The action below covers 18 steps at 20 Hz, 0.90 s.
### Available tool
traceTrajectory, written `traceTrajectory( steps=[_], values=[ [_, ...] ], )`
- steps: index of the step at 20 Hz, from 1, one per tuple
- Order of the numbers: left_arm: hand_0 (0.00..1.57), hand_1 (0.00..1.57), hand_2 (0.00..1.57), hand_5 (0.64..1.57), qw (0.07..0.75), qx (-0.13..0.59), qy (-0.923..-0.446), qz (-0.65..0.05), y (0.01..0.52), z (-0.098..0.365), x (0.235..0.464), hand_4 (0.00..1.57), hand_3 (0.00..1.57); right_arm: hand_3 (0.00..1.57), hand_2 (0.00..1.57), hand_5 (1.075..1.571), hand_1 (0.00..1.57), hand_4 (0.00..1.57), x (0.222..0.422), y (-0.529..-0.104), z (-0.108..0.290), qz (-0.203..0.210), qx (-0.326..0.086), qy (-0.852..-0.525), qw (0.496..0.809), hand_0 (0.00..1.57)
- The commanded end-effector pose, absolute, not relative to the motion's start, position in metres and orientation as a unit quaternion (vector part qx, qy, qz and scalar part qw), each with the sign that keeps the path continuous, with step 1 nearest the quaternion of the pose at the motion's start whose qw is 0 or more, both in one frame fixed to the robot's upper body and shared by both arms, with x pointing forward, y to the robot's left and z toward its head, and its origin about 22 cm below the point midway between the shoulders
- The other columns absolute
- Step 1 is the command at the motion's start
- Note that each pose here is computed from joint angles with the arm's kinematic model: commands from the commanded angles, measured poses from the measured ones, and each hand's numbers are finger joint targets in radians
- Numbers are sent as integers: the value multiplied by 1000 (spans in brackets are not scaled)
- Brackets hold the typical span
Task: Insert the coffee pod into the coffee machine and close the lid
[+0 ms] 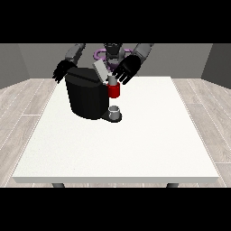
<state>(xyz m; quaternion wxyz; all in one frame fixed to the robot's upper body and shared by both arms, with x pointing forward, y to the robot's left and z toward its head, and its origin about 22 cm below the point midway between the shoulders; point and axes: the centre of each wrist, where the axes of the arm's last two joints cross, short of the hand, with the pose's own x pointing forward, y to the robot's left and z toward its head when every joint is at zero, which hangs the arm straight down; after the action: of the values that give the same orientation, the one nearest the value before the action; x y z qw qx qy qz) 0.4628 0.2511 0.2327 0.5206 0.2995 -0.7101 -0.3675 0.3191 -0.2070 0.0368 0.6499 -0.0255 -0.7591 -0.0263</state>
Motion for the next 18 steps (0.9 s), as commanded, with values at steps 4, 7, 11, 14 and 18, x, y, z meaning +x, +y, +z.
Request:
traceTrajectory(
  steps=[4,7,11,14,18],
  values=[
    [1160,1160,1244,1571,544,285,-688,-387,250,220,464,506,1185,0,0,1571,0,448,315,-204,33,-33,-29,-755,655,0],
    [1185,1185,1250,1571,523,306,-706,-365,264,230,463,491,1184,0,0,1571,0,435,314,-209,37,-18,-28,-769,638,0],
    [1249,1249,1282,1571,528,298,-700,-378,223,214,465,480,1181,0,0,1571,0,445,321,-203,31,-37,-31,-767,640,0],
    [1220,1220,1266,1571,538,290,-701,-367,267,210,462,481,1167,0,0,1571,0,433,313,-222,34,-37,-28,-762,646,0],
    [1204,1204,1226,1571,550,287,-689,-376,255,211,464,463,1089,0,0,1571,0,366,306,-202,26,-25,-33,-750,660,0]
  ],
)
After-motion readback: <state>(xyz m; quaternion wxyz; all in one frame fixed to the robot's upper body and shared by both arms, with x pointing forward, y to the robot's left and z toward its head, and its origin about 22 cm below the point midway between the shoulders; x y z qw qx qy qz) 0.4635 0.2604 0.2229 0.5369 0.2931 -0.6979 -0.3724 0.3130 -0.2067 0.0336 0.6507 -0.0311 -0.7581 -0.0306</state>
